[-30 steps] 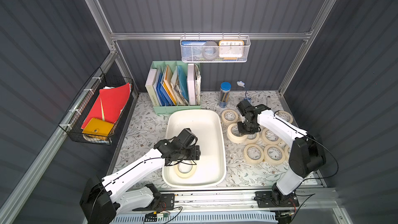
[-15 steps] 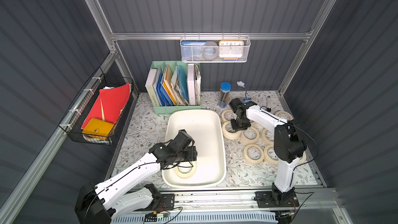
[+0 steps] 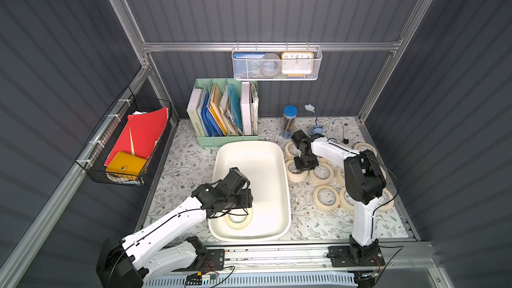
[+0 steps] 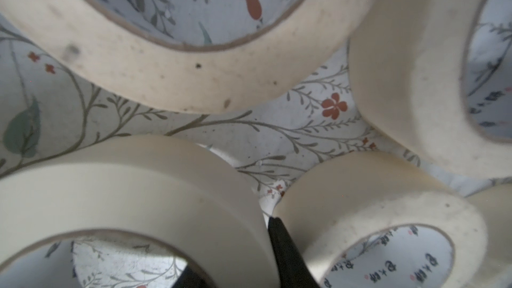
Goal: Take out the art tape in the storage box
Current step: Place the art tape at the center of the board.
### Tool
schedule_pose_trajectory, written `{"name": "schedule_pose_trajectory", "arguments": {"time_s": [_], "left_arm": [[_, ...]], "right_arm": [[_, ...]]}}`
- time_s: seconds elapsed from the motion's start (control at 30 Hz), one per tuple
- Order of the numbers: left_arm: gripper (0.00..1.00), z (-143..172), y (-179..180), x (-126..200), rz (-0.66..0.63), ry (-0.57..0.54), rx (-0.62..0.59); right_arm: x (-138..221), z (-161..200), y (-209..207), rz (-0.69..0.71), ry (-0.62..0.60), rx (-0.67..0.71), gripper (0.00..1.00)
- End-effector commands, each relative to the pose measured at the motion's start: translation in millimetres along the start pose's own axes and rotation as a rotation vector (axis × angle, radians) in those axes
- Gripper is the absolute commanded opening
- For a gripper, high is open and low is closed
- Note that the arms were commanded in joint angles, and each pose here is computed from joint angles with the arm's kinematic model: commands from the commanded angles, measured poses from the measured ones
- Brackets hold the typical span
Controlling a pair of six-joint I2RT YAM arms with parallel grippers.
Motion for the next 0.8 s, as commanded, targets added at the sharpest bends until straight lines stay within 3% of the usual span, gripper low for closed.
{"name": "schedule_pose_trajectory", "arguments": {"time_s": [0.0,0.37,0.57,0.77], "left_arm": [[0.72,7,11,-1,-0.058,0.023,0.018],[0.73,17,15,-25,-0.032,0.082,0.058],[0.72,21,17,-37,-0.042,0.117,0.063],[0.71,23,13,-53,-0.025,0.150,0.053]], "right_arm": [[1,2,-1,0.018,-0.012,-0.010,0.35],[47,5,-8,0.015,-0.121,-0.034,0.49],[108,21,-14,-0.072,-0.249,-0.054,0.50],[138,51,-16,-0.101,-0.288,-0.069,0.50]]}}
Point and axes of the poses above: each gripper's point midway between its finger pads, its own x axis back along the fingers, its own y axis along the line the jaws close on, z = x × y, the point moved 10 cm from there along x, back along the fingers, and after that the axes turned 10 degrees about x, right-handed, at the moved point
